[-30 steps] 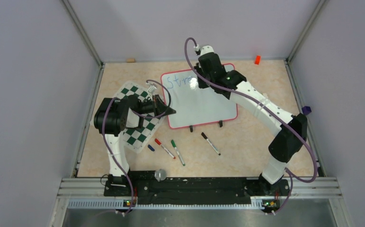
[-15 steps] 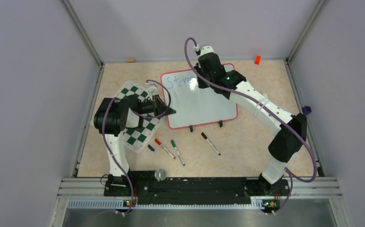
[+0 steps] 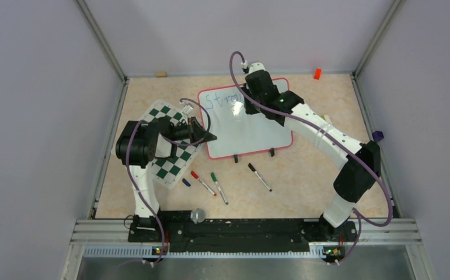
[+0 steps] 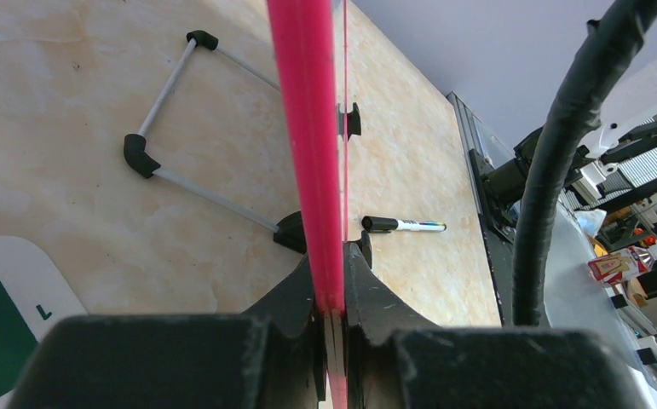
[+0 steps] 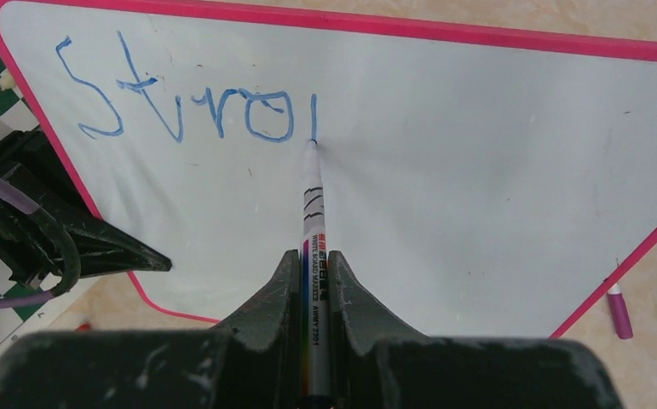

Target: Write a sentence on the whiteboard

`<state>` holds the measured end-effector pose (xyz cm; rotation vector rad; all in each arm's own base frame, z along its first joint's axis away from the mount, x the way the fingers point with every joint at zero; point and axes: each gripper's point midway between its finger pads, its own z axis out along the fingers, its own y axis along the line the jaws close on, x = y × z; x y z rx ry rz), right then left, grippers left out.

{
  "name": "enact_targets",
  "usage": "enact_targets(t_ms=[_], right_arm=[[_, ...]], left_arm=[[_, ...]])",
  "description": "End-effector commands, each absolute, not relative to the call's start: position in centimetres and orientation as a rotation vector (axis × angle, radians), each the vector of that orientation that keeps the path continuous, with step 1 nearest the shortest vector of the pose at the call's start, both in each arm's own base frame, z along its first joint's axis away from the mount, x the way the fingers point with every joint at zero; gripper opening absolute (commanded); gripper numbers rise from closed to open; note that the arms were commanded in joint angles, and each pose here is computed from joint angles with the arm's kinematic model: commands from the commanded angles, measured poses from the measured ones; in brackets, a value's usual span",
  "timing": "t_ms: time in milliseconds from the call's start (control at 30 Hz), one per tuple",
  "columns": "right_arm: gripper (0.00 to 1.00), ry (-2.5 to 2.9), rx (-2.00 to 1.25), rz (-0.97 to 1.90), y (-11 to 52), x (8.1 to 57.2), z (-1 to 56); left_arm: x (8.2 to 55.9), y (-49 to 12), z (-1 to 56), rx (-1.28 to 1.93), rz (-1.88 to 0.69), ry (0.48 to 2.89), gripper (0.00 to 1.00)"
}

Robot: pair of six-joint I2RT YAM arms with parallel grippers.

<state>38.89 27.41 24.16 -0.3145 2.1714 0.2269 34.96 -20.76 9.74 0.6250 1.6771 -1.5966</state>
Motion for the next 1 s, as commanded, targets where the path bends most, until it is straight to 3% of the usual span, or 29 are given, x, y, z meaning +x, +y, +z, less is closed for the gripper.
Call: enact_targets(t_ms=[0, 967], right_arm=[[0.00, 2.147, -0.267, 0.217, 26.4, 39.6, 25.2], [0.00, 2.124, -0.236, 0.135, 25.1, 42.4, 26.7]], left_arm=[[35.9, -20.3, 11.2, 0.764, -1.430, 1.496, 0.05], [35.9, -20.3, 11.2, 0.765, -1.431, 1.496, 0.05]])
